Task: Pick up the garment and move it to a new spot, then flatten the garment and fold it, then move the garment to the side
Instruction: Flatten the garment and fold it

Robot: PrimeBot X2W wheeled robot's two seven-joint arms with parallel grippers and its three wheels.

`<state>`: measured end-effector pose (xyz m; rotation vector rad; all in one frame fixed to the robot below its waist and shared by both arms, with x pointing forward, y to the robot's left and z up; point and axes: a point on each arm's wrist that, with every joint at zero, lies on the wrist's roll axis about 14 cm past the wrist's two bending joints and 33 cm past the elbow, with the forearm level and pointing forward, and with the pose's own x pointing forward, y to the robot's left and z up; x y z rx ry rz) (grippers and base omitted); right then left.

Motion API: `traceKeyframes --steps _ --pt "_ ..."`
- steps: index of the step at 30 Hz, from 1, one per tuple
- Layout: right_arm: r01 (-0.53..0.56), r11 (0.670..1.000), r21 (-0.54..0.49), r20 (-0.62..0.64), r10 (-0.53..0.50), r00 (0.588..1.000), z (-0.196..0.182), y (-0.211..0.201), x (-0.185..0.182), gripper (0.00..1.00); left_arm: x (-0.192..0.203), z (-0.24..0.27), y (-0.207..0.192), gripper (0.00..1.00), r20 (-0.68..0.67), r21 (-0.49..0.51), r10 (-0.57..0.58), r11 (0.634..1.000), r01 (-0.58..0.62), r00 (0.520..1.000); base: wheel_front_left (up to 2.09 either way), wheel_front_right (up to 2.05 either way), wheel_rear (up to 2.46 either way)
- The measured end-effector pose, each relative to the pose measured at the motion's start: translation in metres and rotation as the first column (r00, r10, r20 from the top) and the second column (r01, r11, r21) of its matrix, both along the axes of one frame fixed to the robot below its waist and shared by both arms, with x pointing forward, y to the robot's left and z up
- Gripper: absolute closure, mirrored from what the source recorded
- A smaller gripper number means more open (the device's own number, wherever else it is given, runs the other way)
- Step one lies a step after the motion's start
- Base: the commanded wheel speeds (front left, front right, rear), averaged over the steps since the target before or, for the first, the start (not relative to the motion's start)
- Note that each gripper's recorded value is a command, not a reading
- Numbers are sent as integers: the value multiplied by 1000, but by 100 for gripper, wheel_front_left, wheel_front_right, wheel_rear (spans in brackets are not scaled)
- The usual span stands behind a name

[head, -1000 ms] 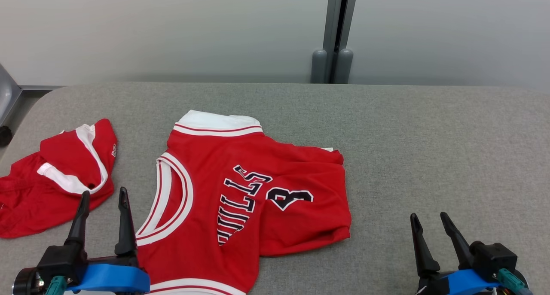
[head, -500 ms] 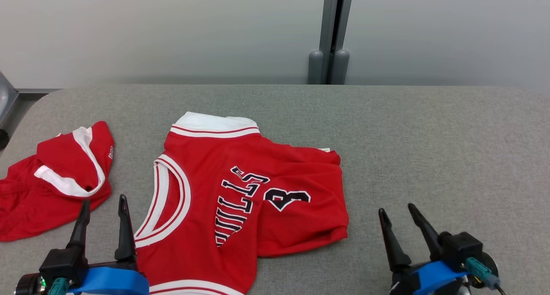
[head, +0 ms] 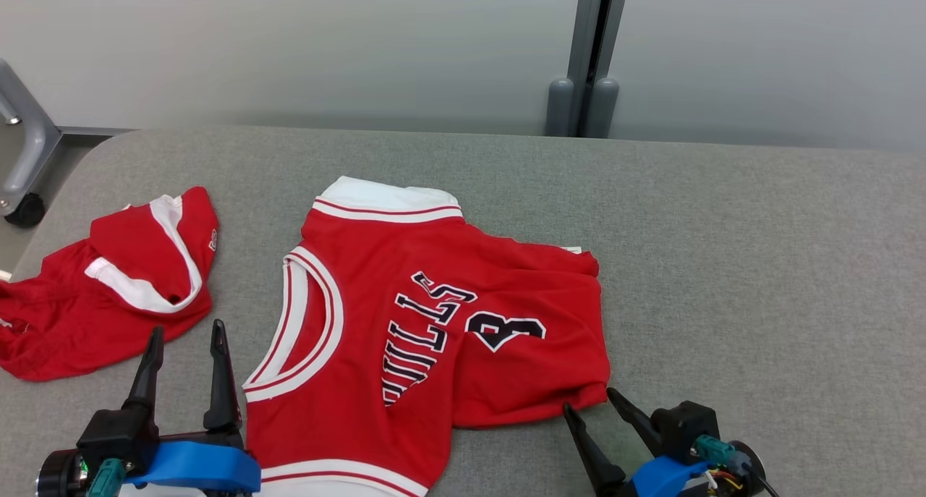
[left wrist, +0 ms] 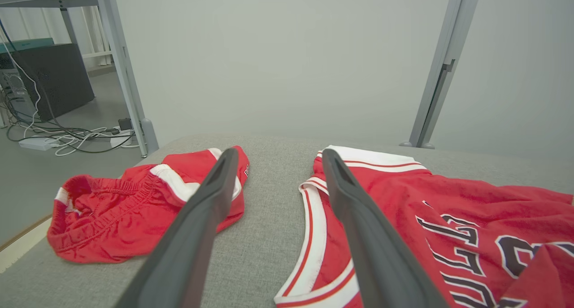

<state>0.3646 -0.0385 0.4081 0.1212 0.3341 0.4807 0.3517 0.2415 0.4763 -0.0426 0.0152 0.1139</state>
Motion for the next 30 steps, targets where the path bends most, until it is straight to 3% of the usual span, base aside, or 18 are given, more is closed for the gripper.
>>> traceKeyframes --steps 6,7,8,9,19,30 --pt "-32 999 3 -15 32 999 -5 10 3 0 -1 -1 2 0 -4 0 7 1000 -7 1000 0 0 0" --pt "-32 999 8 -13 32 999 -4 12 5 6 -1 -1 3 0 -4 1 9 1000 -9 1000 0 0 0" --pt "-30 999 14 -18 31 999 -5 12 7 64 -1 -1 3 0 -3 0 9 1000 -9 1000 0 0 0" --pt "-33 999 16 -26 34 999 -6 13 7 100 -1 -1 3 0 -2 1 10 1000 -10 1000 0 0 0" --pt "-4 999 41 14 3 1000 0 6 7 100 1 -1 -1 0 2 -10 1 1000 -1 1000 0 0 0" --pt "187 982 16 1 -187 982 3 -74 -38 100 15 -4 -28 0 -1 -40 -70 997 70 998 0 0 0"
